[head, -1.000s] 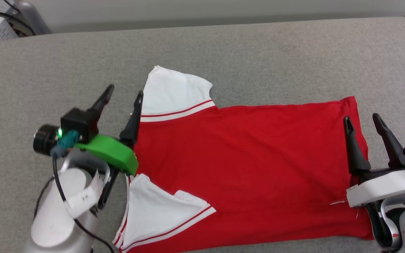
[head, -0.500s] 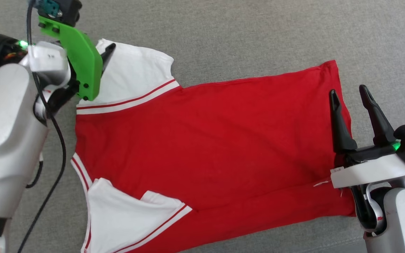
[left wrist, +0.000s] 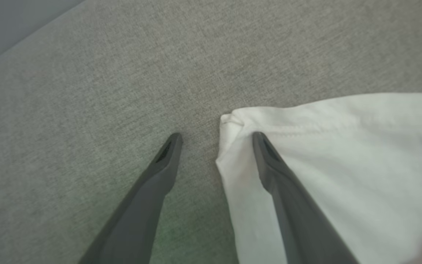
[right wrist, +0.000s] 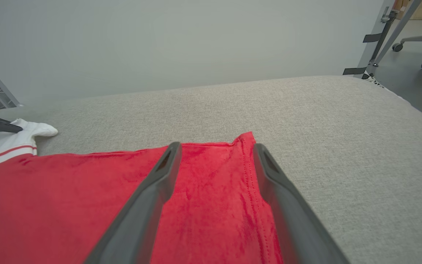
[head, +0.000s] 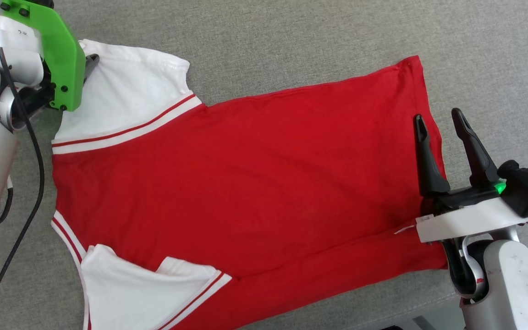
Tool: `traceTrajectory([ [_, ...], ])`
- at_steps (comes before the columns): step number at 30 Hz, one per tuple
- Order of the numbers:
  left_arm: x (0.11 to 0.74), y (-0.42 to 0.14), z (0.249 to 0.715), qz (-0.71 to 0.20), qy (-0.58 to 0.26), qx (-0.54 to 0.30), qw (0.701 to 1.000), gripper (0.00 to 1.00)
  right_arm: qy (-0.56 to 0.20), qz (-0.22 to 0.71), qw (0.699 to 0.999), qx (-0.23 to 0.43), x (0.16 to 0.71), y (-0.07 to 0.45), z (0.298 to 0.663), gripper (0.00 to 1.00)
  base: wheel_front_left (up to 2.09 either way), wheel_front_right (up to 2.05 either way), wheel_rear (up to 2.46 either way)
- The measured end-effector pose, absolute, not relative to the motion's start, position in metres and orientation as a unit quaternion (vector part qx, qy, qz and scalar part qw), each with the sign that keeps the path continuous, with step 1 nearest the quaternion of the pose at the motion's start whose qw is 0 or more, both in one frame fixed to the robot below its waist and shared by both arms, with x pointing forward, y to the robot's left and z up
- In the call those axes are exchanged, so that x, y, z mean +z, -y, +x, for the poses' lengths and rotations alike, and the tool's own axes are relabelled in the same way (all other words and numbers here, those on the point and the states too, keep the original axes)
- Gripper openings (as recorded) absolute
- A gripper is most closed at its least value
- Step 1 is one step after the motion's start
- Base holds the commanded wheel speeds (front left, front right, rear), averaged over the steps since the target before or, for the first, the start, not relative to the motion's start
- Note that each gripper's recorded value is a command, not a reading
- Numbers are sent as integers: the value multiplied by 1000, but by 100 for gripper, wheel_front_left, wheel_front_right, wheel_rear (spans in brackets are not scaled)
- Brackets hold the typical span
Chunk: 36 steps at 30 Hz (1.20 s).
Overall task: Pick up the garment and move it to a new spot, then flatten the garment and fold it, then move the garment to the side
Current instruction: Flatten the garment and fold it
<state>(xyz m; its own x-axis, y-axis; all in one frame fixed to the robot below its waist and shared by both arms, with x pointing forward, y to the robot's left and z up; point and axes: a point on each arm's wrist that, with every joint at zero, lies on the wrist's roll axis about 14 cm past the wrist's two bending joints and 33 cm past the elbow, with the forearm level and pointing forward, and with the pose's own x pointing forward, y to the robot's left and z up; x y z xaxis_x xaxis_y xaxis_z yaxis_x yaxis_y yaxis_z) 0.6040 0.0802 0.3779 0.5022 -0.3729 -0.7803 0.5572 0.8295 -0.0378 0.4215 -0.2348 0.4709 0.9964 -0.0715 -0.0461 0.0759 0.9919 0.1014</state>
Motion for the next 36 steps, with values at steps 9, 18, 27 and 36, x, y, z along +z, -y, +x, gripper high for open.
traceTrajectory([
  [9,382,-70,600,82,-411,-289,861,0,-20,55,998,-31,470,231,425,100,0,0,0],
  [18,403,-66,586,40,-367,-298,880,0,-12,39,999,-23,486,235,424,100,0,0,0],
  [27,464,-62,566,23,-260,-321,911,0,-75,-6,997,19,488,233,418,100,0,0,0],
  [36,500,-67,526,25,-205,-332,920,0,-235,-30,968,88,464,223,432,100,0,0,0],
])
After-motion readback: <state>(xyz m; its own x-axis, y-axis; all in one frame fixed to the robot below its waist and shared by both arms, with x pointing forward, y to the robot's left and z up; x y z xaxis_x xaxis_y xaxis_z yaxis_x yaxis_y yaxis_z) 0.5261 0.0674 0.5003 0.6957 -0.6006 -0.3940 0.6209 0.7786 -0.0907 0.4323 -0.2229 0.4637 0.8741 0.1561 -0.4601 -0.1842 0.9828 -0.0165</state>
